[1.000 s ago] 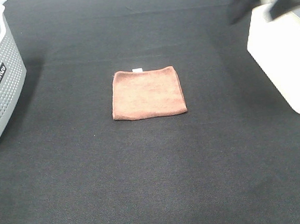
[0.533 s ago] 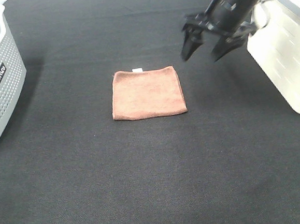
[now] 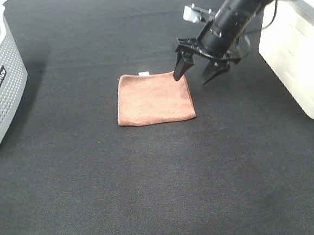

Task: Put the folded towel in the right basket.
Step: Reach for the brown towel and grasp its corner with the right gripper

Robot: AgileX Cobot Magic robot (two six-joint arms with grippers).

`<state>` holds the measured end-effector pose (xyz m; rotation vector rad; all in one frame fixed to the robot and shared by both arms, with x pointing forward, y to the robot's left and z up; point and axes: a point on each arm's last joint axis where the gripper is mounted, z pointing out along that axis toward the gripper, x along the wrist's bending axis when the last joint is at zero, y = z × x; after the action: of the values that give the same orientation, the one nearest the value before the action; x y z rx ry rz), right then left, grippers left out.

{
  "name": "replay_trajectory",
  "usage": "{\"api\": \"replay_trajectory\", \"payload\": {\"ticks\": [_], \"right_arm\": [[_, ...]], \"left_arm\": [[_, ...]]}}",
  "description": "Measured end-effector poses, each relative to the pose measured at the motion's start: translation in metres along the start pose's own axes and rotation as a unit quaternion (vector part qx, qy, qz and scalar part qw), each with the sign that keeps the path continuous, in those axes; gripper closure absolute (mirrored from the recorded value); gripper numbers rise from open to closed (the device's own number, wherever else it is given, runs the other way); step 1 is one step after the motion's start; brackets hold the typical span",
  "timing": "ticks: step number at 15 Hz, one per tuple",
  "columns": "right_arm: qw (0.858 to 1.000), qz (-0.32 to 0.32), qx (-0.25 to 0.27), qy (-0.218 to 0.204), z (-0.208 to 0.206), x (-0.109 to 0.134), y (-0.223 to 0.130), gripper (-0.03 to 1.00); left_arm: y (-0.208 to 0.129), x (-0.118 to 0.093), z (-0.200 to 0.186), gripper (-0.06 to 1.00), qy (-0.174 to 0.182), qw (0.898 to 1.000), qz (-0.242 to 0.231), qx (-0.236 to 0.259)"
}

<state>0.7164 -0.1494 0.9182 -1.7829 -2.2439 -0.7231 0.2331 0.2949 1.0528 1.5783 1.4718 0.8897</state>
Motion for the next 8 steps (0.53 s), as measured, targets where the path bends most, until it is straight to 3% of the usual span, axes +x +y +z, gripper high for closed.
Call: {"api": "replay_trajectory", "payload": {"ticks": [3,8], "right_arm": [[1.000,0.011,0.009,0.017,0.024,-0.015,-0.002,0.25],[0.999,0.017,0.012,0.040,0.039,-0.018,-0.003,0.26]], "left_arm": [[0.000,0.000,0.000,0.07,0.000,1.000,0.000,0.000],[0.000,0.000,0.000,0.07,0.000,1.000,0.000,0.000]]}}
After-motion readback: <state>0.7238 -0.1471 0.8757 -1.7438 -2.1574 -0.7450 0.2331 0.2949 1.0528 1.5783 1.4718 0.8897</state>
